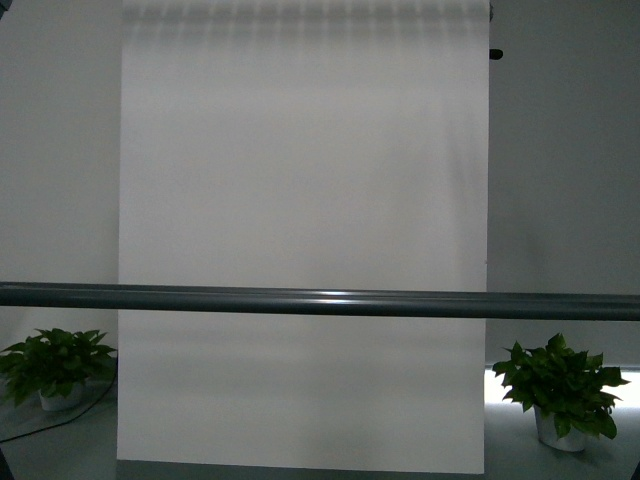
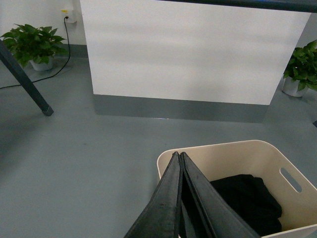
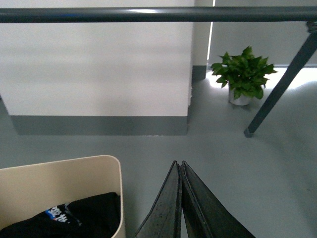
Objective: Move hamper under clothes hanger
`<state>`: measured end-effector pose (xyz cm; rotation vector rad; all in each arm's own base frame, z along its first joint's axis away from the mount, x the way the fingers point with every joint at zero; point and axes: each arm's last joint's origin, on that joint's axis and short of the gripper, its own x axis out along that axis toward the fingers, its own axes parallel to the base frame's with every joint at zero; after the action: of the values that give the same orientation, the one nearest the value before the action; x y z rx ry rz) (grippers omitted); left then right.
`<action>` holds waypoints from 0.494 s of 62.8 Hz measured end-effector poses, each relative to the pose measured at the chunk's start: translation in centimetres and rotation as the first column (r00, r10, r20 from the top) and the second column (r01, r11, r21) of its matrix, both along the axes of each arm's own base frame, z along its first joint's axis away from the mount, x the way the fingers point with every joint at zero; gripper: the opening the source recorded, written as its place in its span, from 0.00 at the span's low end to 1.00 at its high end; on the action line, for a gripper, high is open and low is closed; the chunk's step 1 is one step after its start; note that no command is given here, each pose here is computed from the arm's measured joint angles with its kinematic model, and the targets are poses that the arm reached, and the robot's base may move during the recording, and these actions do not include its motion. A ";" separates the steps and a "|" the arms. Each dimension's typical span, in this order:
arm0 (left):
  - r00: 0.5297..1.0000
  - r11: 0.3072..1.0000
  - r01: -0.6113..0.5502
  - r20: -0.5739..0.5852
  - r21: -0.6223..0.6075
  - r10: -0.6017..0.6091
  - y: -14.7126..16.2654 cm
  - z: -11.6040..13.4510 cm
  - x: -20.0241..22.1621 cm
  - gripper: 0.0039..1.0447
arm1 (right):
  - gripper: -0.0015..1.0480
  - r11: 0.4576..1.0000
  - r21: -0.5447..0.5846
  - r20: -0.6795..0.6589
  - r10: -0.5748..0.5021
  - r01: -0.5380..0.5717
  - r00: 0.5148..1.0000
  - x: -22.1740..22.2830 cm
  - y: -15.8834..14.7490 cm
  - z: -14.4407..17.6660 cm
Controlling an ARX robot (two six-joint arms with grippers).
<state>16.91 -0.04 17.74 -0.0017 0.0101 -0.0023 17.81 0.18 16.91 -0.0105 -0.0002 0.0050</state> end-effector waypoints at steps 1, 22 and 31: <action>1.000 1.000 0.000 0.000 0.000 0.000 0.0 -0.1 -0.2 0.03 | 0.02 1.000 0.000 0.003 -0.006 0.006 1.000 -0.2 -0.1 -0.2; 1.000 1.000 0.000 -0.005 0.000 0.000 0.0 -1.4 -2.3 0.03 | 0.02 1.000 0.000 -0.015 -0.005 0.005 1.000 -2.7 -0.2 -0.7; 1.000 1.000 0.000 0.014 0.000 0.000 0.0 -1.0 -2.9 0.03 | 0.02 1.000 0.000 -0.014 -0.005 0.005 1.000 -3.4 -0.2 -0.7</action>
<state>14.00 -0.03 16.73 -0.0017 -0.0036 -0.0023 14.41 0.02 16.25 -0.0101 0.0139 0.0001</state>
